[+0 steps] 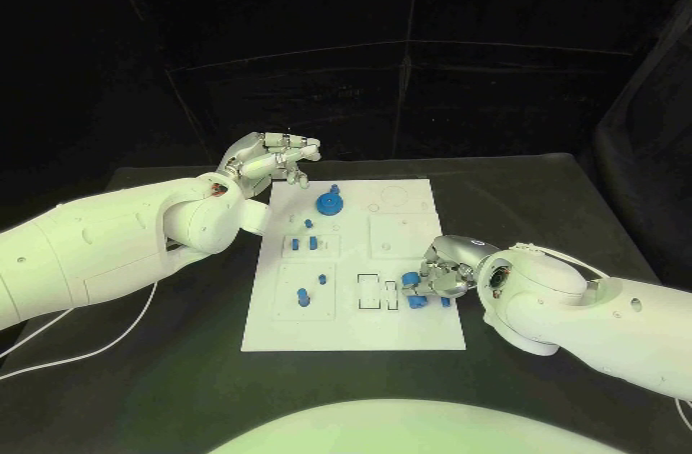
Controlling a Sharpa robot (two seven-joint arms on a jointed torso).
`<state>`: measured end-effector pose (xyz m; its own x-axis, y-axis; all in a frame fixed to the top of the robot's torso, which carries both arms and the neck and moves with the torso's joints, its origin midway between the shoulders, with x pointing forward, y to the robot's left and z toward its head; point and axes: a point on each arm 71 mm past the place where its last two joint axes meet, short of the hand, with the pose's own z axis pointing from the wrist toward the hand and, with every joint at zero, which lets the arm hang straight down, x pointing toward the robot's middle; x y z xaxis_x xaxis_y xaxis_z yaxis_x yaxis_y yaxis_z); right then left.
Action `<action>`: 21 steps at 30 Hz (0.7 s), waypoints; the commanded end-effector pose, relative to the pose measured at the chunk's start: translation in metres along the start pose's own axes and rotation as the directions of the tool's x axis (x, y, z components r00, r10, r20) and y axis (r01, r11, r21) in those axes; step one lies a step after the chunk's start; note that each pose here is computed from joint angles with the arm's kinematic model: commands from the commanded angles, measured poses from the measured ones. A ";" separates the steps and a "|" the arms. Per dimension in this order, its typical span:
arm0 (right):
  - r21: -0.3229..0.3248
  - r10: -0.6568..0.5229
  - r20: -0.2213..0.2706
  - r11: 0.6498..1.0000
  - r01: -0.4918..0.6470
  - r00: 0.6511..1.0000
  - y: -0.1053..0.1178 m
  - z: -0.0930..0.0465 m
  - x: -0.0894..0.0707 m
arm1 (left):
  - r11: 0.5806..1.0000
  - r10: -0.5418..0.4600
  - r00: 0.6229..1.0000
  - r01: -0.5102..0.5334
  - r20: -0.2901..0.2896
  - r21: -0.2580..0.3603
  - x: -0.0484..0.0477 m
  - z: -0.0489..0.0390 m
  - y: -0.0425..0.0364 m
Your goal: Assemble the parts on the task board
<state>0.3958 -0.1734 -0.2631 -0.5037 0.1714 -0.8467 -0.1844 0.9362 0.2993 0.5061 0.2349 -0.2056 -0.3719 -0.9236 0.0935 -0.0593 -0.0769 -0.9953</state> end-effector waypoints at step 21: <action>-0.034 0.283 0.062 0.959 -0.281 0.957 0.010 -0.023 -0.002 | 1.000 -0.010 1.000 0.010 -0.016 -0.002 0.0019 0.0002 -0.0006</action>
<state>0.3760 -0.1734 -0.2501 -0.4774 0.3866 -0.7890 -0.0983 0.8689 0.4852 0.5059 0.2345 -0.2061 -0.3754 -0.9220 0.0953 -0.0642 -0.0767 -0.9950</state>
